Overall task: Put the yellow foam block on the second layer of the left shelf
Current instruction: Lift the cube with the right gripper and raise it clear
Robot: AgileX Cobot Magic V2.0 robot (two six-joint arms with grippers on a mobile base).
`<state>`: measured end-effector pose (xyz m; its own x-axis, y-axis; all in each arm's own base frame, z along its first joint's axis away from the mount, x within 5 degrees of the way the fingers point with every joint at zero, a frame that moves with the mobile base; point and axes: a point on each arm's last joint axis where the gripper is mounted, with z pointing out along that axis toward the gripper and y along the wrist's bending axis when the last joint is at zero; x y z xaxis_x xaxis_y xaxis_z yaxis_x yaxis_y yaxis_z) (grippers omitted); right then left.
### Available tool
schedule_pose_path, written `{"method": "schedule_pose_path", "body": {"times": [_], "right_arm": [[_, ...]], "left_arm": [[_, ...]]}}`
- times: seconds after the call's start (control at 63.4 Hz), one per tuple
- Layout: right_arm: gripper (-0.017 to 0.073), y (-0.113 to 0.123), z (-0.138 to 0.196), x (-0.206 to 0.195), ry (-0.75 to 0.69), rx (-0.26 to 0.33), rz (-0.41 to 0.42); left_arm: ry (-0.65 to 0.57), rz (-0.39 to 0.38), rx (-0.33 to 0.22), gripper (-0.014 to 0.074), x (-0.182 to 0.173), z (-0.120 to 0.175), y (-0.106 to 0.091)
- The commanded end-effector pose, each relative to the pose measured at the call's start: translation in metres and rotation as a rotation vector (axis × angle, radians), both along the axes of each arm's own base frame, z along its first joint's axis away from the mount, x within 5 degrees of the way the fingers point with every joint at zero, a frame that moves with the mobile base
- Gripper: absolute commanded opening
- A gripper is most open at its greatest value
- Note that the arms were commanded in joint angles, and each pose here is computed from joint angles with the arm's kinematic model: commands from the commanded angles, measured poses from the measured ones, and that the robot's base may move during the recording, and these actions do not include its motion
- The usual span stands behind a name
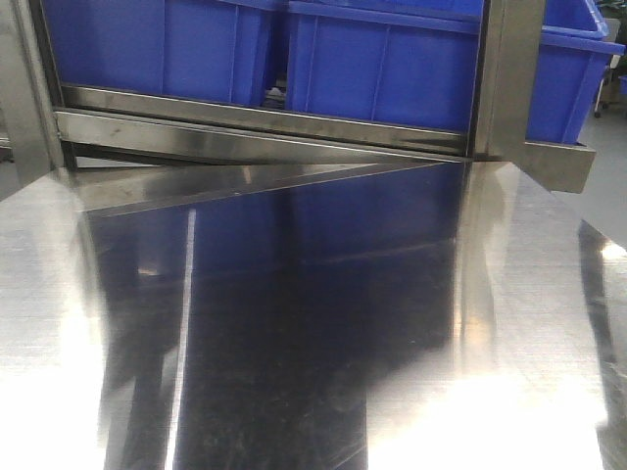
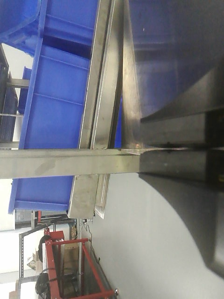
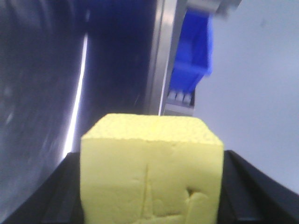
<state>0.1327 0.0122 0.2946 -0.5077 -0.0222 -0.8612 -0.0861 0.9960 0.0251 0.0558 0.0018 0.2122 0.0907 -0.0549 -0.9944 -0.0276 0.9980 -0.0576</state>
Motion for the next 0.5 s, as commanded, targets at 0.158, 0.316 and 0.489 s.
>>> {"method": "schedule_pose_path", "body": {"times": [0.158, 0.316, 0.489], "right_arm": [[0.0529, -0.004, 0.050, -0.028, -0.464, 0.028, -0.021], [0.0529, -0.006, 0.063, -0.047, -0.612, 0.039, -0.025], [0.0529, -0.007, 0.052, -0.059, -0.720, 0.047, -0.030]], "left_arm": [[-0.075, 0.001, -0.006, 0.0124, -0.001, -0.001, 0.000], [-0.075, 0.001, -0.006, 0.0124, -0.001, -0.001, 0.000], [-0.075, 0.001, -0.006, 0.0124, -0.001, -0.001, 0.000]]}}
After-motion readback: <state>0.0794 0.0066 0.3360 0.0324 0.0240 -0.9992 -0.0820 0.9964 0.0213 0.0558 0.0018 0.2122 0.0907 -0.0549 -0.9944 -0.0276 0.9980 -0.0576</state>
